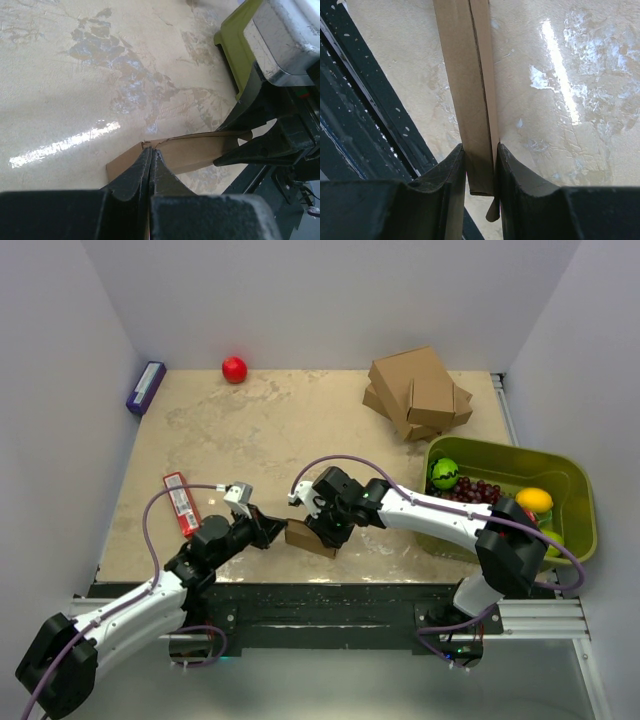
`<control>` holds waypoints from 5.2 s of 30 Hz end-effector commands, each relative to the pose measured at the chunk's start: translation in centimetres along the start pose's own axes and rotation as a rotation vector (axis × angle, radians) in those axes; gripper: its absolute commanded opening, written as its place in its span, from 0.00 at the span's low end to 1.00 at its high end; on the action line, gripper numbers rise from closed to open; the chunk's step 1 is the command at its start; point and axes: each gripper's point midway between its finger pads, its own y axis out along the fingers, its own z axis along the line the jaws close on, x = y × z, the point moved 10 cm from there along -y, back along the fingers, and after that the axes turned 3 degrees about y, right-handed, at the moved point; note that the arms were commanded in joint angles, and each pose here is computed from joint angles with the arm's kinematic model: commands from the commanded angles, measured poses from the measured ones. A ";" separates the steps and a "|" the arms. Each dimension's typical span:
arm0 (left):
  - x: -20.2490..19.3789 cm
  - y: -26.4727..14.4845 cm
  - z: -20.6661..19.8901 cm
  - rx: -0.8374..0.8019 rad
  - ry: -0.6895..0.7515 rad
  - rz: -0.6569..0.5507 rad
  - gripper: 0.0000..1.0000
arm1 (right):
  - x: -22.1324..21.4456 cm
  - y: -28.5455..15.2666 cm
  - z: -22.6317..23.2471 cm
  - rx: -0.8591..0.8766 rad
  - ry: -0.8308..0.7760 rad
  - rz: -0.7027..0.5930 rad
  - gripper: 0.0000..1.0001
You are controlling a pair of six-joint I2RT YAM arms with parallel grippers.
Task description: Fold the paper box
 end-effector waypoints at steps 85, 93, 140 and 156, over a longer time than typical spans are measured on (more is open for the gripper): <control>6.7 -1.6 -1.3 -0.003 0.045 -0.054 0.78 | 2.0 -1.9 -1.1 0.252 0.052 -0.148 0.09; 4.0 0.1 0.0 -0.061 0.013 0.009 0.80 | 1.5 -1.1 -2.9 0.316 0.073 -0.141 0.09; 1.5 3.5 2.4 -0.076 0.025 0.020 0.25 | 1.6 -2.6 -4.1 0.068 0.291 -0.138 0.61; 1.4 4.0 2.0 -0.005 0.024 0.068 0.22 | 0.2 -7.8 -1.5 -0.088 0.596 -0.176 0.57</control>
